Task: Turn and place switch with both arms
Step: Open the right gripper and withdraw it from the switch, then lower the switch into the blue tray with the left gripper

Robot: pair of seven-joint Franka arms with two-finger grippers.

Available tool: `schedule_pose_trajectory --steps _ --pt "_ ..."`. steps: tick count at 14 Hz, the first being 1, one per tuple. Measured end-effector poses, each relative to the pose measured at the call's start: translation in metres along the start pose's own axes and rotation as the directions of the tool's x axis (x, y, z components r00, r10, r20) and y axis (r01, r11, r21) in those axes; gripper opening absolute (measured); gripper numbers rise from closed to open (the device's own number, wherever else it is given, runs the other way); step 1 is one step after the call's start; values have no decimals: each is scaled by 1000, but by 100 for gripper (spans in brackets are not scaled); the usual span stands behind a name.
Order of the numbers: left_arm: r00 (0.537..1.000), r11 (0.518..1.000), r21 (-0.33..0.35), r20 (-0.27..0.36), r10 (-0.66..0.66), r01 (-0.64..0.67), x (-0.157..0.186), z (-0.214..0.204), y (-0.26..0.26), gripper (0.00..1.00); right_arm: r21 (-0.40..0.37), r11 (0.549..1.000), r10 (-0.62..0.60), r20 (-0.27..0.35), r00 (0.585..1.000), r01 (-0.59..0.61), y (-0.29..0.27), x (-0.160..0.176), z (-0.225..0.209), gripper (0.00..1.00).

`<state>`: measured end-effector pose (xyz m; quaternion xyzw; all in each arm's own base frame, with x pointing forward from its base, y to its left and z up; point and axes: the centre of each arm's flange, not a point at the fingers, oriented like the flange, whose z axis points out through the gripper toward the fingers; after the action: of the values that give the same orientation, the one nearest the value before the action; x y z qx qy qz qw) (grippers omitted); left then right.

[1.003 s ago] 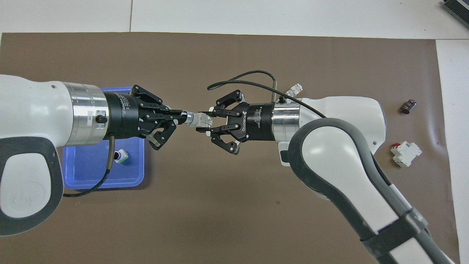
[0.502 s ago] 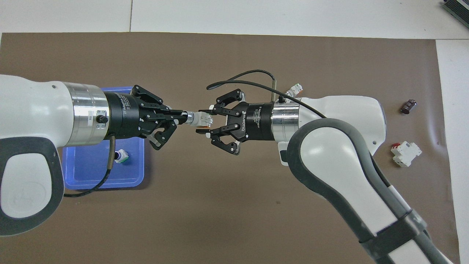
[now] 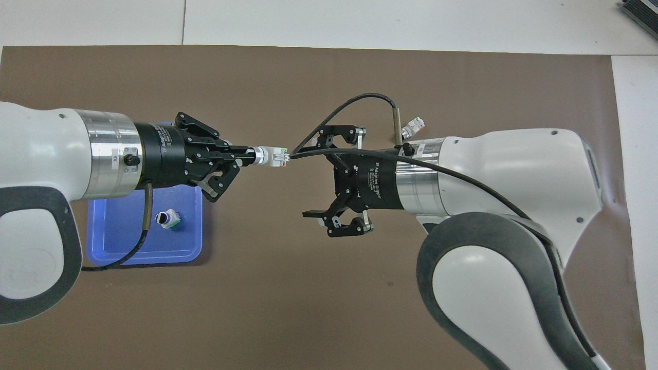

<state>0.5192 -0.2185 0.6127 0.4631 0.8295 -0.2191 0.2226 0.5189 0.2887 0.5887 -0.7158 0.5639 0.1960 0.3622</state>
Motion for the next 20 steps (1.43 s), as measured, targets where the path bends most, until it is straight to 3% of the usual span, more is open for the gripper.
schedule_pose_trajectory --steps 3,5,7,11,14,16,20 --pt "1000 1000 -5 -14 16 -16 13 2 12 10 -16 978 -205 -180 962 206 0 1 -27 100" --pt "998 999 -6 -31 49 -49 28 7 20 10 -105 927 -374 -290 881 359 -2 17 -38 100" --pt "993 994 -26 -54 104 -106 49 10 30 10 -209 847 -531 -326 782 489 -7 48 -57 100" --pt "958 966 -47 -146 246 -255 105 21 42 10 -481 594 -801 -283 527 645 -12 126 -116 100" --pt "903 919 -29 -205 379 -393 150 20 55 10 -650 431 -889 -189 416 626 -12 151 -167 100" --pt "861 884 -27 -242 447 -467 175 14 68 10 -702 368 -909 -134 395 609 -16 150 -205 100" --pt "777 807 -46 -311 548 -588 222 9 93 10 -731 342 -905 -86 417 590 -11 144 -221 100"
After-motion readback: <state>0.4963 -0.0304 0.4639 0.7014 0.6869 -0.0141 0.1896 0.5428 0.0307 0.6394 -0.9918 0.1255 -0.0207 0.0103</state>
